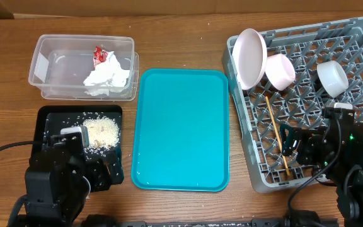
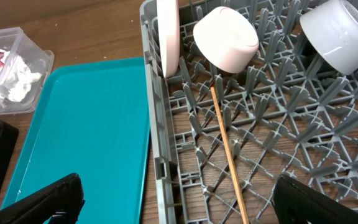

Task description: Sort waste into correct bins and load items into the dishwasher

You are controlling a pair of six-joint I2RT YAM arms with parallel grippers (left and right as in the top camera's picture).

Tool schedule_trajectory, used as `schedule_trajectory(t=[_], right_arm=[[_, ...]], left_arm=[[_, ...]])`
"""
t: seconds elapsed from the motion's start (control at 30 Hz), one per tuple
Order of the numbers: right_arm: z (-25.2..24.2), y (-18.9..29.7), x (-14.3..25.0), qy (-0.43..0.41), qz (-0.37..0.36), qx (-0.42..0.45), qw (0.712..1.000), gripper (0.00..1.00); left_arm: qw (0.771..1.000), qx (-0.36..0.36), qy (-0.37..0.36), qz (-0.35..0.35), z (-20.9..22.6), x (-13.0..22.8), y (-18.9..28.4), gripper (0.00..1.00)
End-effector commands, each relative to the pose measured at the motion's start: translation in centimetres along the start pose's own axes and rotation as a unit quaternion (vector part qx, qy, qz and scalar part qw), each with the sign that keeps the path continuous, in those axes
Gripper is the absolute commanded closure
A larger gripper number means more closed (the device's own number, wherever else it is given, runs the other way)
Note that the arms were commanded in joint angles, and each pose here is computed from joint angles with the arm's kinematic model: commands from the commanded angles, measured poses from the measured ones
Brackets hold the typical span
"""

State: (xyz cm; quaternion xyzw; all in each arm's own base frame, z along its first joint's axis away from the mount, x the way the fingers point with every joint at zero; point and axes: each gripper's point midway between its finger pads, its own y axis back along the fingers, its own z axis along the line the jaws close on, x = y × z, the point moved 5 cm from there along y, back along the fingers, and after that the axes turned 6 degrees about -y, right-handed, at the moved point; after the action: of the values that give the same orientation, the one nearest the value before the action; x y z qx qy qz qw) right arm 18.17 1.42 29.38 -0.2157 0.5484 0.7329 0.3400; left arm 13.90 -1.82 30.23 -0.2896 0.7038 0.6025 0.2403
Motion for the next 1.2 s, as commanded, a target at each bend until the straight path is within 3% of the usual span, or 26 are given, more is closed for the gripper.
schedule_trajectory(t=[0.0,0.37,0.57,0.83,1.17], right_arm=[[-0.2,-0.2,0.2,-0.004,0.001,0.005,1.0,0.0],[0.2,1.2,0.4,0.004,-0.025,-0.004,1.0,0.0],[1.1,2.9,0.0,0.034,-0.123,-0.038,0.991,0.0],[1.1,0.8,1.7,0.074,-0.253,-0.093,0.96,0.0],[0.6,-2.3,4.0,0.098,-0.347,-0.133,0.923,0.0]], left_arm=[[1.0,0.003,0.011,0.002,0.0,0.1,-0.1,0.0],[1.0,0.003,0.011,0.002,0.0,0.1,-0.1,0.0],[1.0,0.003,0.011,0.002,0.0,0.1,-0.1,0.0],[1.0,0.003,0.011,0.002,0.0,0.1,-0.1,0.0],[1.0,0.003,0.011,0.002,0.0,0.1,-0.1,0.0]])
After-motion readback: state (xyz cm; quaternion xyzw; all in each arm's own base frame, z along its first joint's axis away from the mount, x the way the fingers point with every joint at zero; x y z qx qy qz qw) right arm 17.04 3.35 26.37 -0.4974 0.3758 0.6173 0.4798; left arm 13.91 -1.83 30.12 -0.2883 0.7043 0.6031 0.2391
